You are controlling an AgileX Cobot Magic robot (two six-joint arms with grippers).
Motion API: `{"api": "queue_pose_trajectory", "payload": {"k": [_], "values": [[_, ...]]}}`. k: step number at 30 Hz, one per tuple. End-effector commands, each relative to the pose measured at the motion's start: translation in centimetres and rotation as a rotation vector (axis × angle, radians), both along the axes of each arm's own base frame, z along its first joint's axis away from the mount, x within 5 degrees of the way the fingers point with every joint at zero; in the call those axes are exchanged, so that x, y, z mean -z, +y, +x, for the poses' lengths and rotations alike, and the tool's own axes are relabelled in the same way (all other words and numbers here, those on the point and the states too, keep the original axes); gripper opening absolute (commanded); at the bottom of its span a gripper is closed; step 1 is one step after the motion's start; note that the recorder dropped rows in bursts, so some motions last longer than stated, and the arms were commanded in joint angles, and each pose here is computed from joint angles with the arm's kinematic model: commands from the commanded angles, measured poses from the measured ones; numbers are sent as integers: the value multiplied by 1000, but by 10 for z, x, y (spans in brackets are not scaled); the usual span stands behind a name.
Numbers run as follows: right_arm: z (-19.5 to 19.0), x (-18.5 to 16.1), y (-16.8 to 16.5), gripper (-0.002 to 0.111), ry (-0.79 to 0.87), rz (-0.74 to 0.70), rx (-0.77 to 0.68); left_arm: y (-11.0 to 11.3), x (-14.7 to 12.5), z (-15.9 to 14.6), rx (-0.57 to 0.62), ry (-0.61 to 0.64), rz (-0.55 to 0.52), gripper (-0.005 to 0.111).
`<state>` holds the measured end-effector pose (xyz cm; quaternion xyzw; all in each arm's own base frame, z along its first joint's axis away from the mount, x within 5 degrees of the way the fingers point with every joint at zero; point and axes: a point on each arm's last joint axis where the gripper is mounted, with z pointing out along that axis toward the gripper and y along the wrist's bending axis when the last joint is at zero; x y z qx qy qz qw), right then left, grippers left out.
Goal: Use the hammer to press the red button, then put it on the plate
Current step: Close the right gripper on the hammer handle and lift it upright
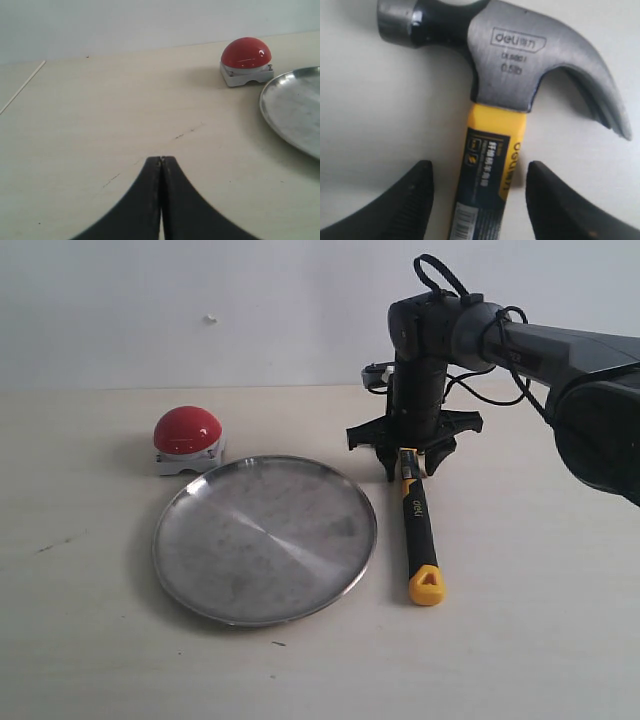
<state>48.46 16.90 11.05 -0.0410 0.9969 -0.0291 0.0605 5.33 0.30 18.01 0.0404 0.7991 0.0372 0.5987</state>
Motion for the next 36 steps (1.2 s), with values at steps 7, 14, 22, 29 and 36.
{"api": "queue_pose_trajectory", "payload": {"k": [7,14,22,29,36], "values": [[1,0,0,21,-5,-5,-3,0,-1,0,-1,-10,-2,0],[2,-1,2,0,-15,9,-2,0,-1,0,-1,-10,-2,0],[8,-40,4,0,-161,67,2,0,-1,0,-1,-10,-2,0],[11,-80,4,0,-297,103,24,0,-1,0,-1,-10,-2,0],[7,-129,-7,0,-433,57,66,0,-1,0,-1,-10,-2,0]]}}
